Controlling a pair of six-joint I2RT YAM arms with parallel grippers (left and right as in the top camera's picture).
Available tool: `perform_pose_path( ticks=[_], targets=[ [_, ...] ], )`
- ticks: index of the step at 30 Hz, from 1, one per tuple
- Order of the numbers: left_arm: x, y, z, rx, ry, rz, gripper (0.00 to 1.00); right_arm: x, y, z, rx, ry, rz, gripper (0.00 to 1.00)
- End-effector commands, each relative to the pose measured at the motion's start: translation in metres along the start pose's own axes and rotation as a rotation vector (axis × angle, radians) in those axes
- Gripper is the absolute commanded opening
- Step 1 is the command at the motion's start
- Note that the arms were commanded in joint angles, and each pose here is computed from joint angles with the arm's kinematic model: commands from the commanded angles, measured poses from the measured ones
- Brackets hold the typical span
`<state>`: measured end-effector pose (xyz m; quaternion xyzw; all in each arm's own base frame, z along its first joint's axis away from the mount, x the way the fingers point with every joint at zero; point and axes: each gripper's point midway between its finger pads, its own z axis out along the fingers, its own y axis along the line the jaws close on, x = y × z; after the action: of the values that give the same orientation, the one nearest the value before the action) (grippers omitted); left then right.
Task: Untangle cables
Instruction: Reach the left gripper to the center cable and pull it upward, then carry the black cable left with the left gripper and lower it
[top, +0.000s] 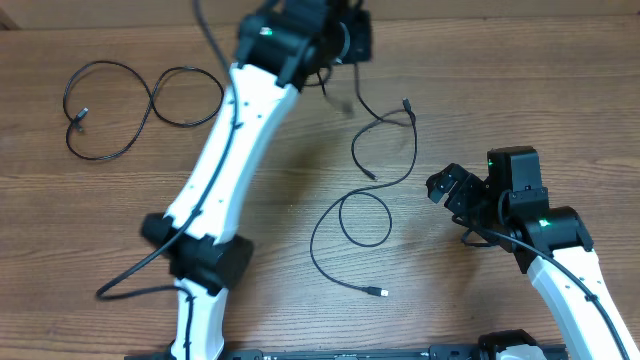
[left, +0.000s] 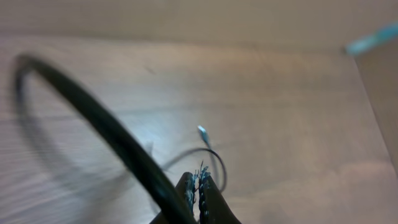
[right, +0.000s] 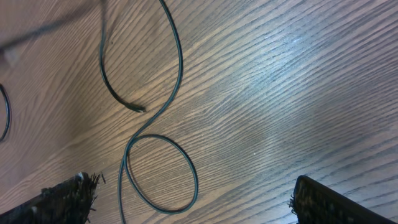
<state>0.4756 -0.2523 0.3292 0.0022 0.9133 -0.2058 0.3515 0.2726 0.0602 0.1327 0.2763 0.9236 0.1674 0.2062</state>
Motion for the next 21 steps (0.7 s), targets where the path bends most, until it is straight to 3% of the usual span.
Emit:
perform_pose_path(
  ticks=[1,7,16,21],
  targets=[
    [-0.065,0.038,-0.114,-0.157,-0.309,-0.010,0.04,-0.005,0.008,-0.005,-0.023,-0.015,-0.011,1.00],
    [-0.081,0.120,-0.211,-0.471,-0.487,-0.111,0.04,-0.005,0.008,-0.005,-0.023,-0.015,-0.011,1.00],
    [-0.049,0.227,-0.296,-0.767,-0.477,-0.301,0.04,-0.005,0.008,-0.005,-0.023,-0.015,-0.011,1.00],
    [-0.020,0.297,-0.342,-0.994,-0.510,-0.553,0.04,-0.005,0.008,-0.005,-0.023,-0.015,-0.011,1.00]
  ],
)
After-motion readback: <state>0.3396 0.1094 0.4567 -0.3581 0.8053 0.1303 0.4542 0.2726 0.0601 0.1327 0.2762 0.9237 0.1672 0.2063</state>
